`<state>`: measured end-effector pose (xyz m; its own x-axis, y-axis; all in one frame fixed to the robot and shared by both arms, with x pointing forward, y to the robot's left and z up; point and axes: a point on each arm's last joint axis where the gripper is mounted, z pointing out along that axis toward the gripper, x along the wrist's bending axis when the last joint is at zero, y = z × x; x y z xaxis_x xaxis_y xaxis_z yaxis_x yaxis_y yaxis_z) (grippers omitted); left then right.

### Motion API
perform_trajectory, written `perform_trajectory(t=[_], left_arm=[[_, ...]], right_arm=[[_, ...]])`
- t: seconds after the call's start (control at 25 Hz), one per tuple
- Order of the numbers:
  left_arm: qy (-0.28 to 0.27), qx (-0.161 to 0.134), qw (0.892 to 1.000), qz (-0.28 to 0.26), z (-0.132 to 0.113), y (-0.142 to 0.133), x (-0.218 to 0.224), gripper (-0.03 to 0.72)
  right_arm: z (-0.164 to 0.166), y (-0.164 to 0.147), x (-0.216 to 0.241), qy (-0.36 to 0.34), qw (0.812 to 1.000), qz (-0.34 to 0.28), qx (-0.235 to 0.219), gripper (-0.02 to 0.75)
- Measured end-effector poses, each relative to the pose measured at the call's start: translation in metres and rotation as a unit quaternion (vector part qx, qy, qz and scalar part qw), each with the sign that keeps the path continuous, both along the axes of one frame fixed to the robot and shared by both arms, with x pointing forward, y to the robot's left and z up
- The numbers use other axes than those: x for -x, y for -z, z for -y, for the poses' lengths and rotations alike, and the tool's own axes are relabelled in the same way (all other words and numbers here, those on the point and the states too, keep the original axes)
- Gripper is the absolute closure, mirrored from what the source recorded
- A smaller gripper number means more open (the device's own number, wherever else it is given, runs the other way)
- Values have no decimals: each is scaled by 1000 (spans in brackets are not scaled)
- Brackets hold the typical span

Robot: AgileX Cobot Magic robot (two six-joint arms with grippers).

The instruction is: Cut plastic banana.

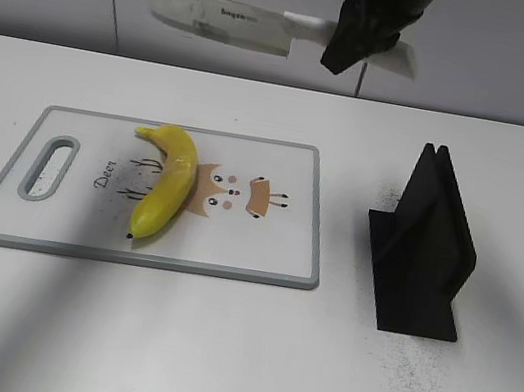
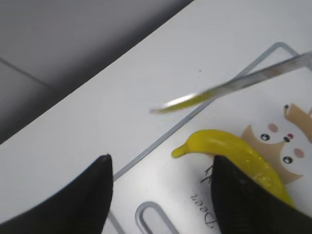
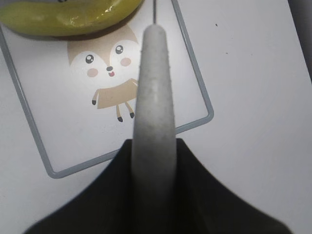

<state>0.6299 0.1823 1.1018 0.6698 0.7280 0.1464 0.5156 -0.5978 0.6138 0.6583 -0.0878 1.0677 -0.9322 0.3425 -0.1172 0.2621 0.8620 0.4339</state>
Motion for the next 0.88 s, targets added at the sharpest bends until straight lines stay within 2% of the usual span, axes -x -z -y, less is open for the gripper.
perform_trajectory(t=[0.16, 0.4, 0.52, 0.68, 0.88], left_arm=[[-82, -20, 996, -39, -15, -3, 7, 93], [-174, -42, 971, -160, -44, 5, 20, 94], [-209, -35, 962, -174, -59, 6, 20, 96], [-247, -24, 952, -181, -78, 6, 24, 100], [-254, -21, 949, -188, -83, 3, 45, 100]], right_arm=[[5, -14, 4, 85, 996, -12, -15, 580], [14, -39, 12, 209, 977, -21, -43, 580], [17, -51, 17, 269, 960, -37, -72, 580], [21, -62, 25, 353, 927, -67, -110, 580], [28, -60, 42, 404, 902, -101, -111, 580]])
